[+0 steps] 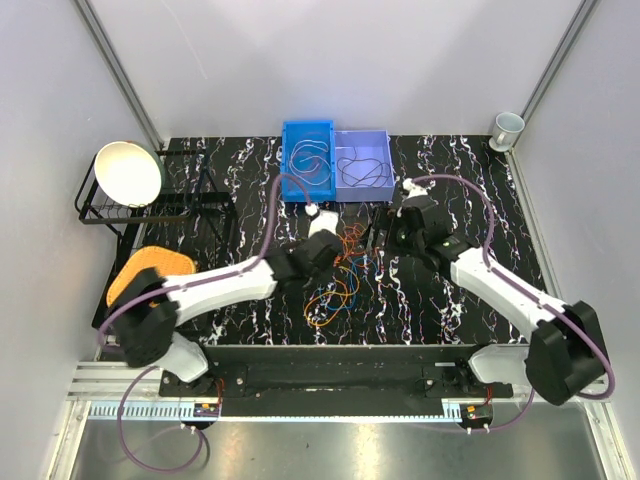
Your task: Untangle the cables
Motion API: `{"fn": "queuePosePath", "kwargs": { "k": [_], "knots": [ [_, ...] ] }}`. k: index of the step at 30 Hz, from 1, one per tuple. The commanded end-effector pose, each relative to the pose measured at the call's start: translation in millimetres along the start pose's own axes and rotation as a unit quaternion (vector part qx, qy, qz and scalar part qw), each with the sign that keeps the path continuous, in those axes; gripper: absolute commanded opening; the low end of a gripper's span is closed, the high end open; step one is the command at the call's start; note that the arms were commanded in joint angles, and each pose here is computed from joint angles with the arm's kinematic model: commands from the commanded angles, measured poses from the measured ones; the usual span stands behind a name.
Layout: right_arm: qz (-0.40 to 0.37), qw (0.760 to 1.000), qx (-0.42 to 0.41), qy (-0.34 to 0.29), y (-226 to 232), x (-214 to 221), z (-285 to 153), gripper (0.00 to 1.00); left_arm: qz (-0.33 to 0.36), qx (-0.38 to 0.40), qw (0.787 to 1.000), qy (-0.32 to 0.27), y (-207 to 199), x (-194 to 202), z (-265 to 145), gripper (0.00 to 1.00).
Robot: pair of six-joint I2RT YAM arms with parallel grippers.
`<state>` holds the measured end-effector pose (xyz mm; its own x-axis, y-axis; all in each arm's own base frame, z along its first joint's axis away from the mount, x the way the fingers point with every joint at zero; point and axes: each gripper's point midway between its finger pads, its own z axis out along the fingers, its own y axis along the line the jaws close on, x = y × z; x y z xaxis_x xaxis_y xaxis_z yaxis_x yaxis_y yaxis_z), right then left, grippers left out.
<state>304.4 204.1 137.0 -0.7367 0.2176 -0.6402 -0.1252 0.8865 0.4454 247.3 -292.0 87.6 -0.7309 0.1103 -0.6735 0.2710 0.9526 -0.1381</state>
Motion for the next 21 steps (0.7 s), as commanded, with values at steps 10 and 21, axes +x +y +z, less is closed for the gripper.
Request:
{"fn": "queuePosePath", "kwargs": {
  "k": [10,21],
  "knots": [
    [-0.105,0.937,-0.313,-0.118,129.3,-63.5,-151.1,0.99,0.030,0.229,0.961,-0.149,-27.0,-88.0,-150.8,0.00],
    [0.017,0.924,-0.378,-0.053,162.2,-67.9,-173.6,0.86,0.023,0.228,0.954,-0.192,-1.5,-88.6,-183.8,0.00]
  ]
}}
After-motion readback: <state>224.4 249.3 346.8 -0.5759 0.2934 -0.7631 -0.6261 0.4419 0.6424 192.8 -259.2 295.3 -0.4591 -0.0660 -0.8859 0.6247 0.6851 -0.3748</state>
